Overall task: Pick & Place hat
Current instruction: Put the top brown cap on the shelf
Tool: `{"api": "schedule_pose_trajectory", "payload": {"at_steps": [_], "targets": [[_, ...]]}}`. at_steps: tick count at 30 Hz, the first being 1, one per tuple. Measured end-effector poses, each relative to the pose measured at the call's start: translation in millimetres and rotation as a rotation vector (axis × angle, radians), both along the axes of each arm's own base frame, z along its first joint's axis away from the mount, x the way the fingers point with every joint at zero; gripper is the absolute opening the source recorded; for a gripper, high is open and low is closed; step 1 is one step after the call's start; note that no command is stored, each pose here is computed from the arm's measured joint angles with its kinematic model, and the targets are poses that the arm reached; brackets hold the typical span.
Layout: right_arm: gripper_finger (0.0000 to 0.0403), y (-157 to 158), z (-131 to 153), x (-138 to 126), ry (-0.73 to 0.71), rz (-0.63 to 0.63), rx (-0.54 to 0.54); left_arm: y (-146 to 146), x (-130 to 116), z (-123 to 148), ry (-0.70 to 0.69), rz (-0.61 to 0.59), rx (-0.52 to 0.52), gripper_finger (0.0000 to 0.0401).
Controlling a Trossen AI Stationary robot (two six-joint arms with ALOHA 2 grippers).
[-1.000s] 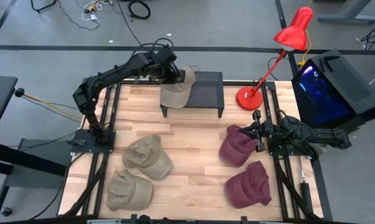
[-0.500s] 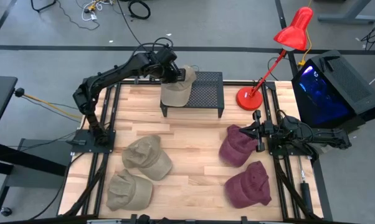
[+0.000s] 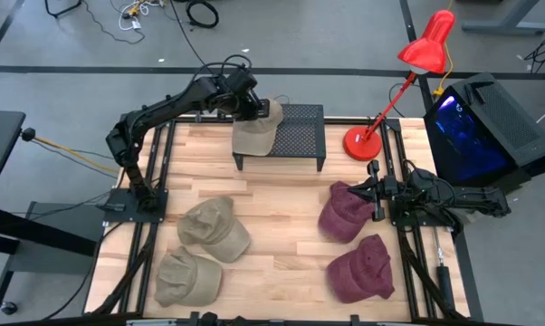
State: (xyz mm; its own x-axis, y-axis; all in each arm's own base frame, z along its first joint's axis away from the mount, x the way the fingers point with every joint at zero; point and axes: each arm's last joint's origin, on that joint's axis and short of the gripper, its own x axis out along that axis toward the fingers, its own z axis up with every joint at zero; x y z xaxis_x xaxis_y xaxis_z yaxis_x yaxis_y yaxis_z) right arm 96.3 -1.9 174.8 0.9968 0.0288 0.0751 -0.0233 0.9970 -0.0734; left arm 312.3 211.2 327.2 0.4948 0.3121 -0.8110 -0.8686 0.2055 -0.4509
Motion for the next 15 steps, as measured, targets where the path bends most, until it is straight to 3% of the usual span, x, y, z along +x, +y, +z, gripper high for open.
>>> {"api": "schedule_pose_trajectory", "payload": {"at_steps": [15], "targets": [[0.0016,0.0,-0.1,0.0,0.000,0.000,0.000,1.2,1.7,1.6,-0.030,0.020,0.003,0.0046]]}}
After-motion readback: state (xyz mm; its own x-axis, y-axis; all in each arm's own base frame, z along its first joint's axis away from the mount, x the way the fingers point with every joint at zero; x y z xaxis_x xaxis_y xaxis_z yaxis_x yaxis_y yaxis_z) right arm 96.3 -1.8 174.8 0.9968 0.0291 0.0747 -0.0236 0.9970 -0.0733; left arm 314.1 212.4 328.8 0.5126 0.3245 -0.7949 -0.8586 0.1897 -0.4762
